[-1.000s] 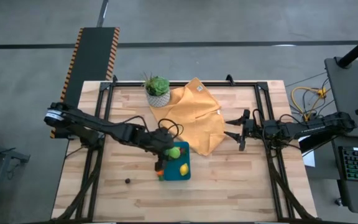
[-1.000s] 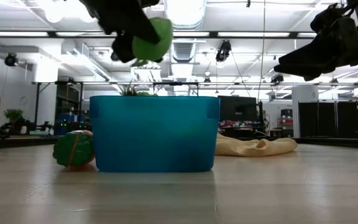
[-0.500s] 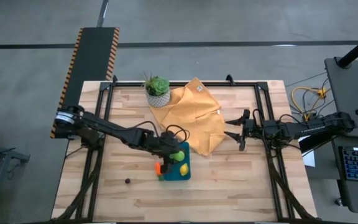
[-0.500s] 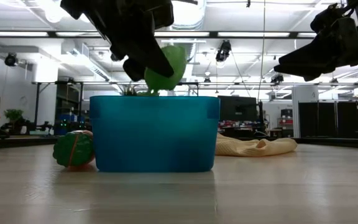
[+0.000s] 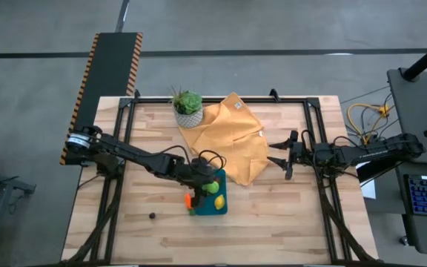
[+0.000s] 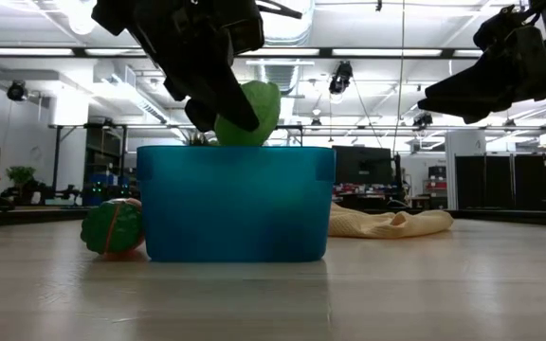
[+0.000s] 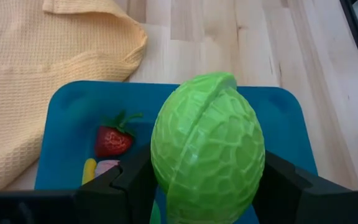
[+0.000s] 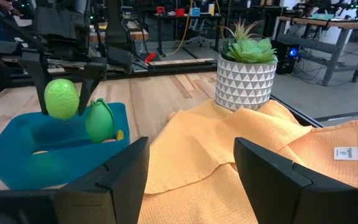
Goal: Pick and placing Produce into tupperware
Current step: Put the melon into the bin
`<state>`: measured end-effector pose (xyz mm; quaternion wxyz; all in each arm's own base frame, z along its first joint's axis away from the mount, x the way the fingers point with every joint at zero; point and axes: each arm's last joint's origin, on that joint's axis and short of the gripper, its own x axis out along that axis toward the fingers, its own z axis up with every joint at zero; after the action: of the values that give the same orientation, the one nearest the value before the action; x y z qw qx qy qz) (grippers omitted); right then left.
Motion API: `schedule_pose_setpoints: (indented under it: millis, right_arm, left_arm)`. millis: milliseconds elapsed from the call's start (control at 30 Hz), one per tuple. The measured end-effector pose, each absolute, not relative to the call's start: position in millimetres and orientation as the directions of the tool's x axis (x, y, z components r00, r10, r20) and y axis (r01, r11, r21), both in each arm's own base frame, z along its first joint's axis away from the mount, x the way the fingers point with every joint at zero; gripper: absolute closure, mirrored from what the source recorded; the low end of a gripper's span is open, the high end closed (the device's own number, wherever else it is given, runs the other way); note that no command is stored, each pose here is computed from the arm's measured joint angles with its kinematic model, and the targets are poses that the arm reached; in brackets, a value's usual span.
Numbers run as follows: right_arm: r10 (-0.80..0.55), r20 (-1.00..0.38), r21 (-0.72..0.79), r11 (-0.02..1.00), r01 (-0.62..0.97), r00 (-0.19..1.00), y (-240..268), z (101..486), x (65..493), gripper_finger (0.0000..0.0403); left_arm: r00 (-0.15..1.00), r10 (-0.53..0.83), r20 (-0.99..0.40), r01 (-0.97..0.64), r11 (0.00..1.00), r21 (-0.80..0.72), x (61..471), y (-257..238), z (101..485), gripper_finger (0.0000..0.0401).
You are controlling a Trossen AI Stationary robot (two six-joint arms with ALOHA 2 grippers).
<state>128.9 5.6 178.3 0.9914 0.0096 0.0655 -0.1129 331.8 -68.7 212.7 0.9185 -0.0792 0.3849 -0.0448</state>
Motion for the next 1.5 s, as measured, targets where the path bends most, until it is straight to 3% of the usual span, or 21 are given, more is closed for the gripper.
schedule_pose_setpoints:
  millis: [1067, 1500]
  right_arm:
    - [-0.223, -0.132, 0.004, 0.974, 0.225, 0.966, 6, 178, 129, 0.0175]
    - [-0.223, -0.132, 0.004, 0.974, 0.225, 0.966, 6, 178, 129, 0.0175]
  left_arm:
    - [0.646, -0.212, -0.733, 0.006, 0.962, -0.273, 324, -70, 199, 0.0208]
    - [0.676, -0.210, -0.706, 0.011, 0.961, -0.275, 323, -69, 192, 0.0208]
